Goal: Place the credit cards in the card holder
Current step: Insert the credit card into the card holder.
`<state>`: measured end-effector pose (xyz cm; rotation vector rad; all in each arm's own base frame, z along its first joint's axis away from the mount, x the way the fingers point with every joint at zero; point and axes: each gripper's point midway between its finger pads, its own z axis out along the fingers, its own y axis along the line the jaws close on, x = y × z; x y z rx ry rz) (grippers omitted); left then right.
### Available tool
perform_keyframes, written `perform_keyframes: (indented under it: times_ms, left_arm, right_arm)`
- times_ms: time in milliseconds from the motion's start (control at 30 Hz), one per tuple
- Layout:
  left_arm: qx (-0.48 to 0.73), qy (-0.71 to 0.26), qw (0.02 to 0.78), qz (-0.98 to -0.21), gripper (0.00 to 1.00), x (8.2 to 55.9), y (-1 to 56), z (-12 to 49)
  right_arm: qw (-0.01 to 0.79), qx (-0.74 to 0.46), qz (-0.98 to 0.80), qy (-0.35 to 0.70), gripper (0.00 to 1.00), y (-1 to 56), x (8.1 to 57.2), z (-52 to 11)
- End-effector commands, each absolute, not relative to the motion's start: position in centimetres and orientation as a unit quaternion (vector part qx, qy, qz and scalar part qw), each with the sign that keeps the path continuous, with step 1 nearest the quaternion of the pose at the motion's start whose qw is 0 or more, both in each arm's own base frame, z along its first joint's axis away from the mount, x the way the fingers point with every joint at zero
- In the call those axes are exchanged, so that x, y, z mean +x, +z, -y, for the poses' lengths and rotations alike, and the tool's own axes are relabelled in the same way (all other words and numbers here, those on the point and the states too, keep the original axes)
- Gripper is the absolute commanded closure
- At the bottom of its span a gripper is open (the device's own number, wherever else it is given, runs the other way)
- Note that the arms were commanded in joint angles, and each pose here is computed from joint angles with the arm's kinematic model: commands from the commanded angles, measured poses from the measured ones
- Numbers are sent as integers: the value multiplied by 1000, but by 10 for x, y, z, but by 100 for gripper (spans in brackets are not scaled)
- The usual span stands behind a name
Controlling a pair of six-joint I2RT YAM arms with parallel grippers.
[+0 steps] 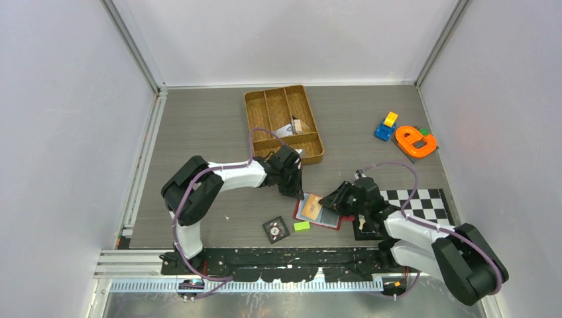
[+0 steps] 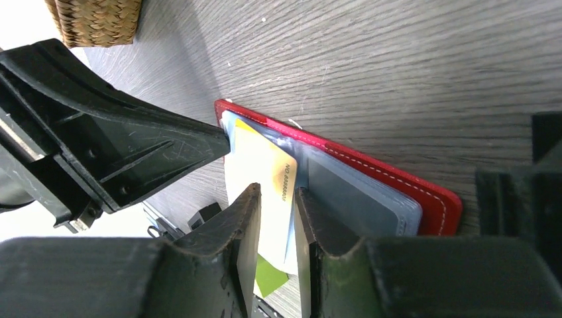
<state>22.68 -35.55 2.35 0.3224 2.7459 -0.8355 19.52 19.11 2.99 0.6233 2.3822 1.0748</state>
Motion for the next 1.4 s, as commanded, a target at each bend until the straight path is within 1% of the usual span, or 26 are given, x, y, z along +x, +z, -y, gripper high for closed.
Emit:
perform_keyframes:
  times_ms: [0, 167, 300, 433, 600, 767, 1067, 1367]
  left_arm:
    - [105, -218, 119, -963, 97, 226, -12, 332]
    - [102, -216, 123, -963, 97, 226, -11, 330]
    - [102, -216, 126, -963, 97, 227, -9, 330]
    - [103, -220, 122, -962, 97, 226, -11, 332]
    - [104, -220, 123, -962, 97, 226, -10, 332]
    - [104, -223, 122, -962, 97, 226, -9, 333]
    - [105, -220, 121, -962, 97, 227, -9, 333]
    - [104, -221, 119, -962, 97, 226, -10, 334]
  right_arm:
    - [235, 213, -850, 420, 72, 39, 204, -202]
    - [239, 220, -856, 402, 74, 35, 204, -196]
    - [251, 230, -871, 353, 70, 29, 202, -179]
    - [243, 233, -878, 340, 69, 21, 199, -177]
    - [227, 221, -881, 352, 69, 15, 202, -186]
    - [216, 212, -880, 366, 72, 13, 204, -195]
    - [256, 215, -861, 384, 78, 33, 205, -189]
    - [253, 202, -854, 407, 82, 33, 208, -199]
